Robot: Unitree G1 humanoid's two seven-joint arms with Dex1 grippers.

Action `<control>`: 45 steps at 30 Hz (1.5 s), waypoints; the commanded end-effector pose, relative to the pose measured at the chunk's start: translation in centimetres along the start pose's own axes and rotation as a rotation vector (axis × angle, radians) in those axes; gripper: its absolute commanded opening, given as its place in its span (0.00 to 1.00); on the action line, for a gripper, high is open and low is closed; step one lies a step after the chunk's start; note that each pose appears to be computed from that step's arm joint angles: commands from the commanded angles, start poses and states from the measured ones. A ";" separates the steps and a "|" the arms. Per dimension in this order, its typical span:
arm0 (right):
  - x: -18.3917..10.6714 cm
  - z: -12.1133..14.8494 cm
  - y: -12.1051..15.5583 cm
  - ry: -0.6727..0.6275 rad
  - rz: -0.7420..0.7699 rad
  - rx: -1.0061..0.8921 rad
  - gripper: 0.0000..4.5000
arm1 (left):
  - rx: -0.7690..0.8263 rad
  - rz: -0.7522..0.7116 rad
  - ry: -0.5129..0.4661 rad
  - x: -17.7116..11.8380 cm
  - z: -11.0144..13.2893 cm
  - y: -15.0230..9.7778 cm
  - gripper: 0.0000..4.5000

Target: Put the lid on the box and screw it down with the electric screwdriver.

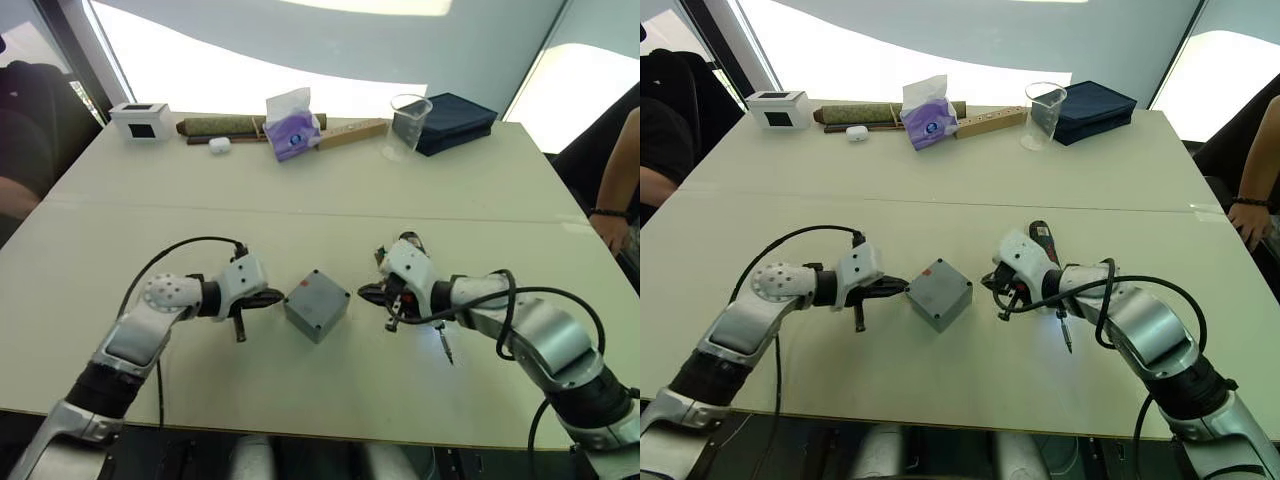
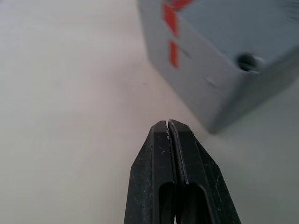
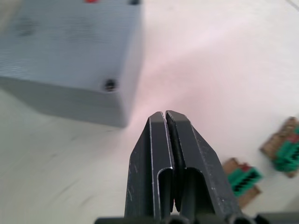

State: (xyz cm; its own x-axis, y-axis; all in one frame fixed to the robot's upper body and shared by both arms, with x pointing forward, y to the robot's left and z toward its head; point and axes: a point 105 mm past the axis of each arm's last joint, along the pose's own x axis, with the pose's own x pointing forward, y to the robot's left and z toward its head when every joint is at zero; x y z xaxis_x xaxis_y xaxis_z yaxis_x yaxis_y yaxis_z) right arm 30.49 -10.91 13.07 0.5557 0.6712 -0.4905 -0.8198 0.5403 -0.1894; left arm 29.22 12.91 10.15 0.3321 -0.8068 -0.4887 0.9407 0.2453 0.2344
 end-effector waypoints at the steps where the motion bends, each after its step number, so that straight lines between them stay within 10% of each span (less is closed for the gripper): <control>1: 0.4 1.4 -0.6 -0.068 -0.012 -0.014 0.01 | 0.017 -0.088 -0.054 -0.7 2.1 -1.7 0.00; 19: 2.1 1.2 4.6 -0.102 0.189 0.019 0.01 | 0.062 -0.027 -0.096 0.9 4.0 0.0 0.00; 45: 0.9 1.9 2.4 -0.097 0.074 -0.021 0.01 | 0.081 -0.008 -0.055 -2.7 4.1 0.6 0.00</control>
State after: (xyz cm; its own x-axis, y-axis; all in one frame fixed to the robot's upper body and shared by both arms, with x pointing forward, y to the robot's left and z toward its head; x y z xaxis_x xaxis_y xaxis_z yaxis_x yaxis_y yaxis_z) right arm 28.53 -7.65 11.42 0.4414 0.7579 -0.4804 -0.8838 0.4597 -0.0869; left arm 28.88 12.86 12.86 0.3073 -0.8187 -0.4852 0.9460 0.2077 0.2487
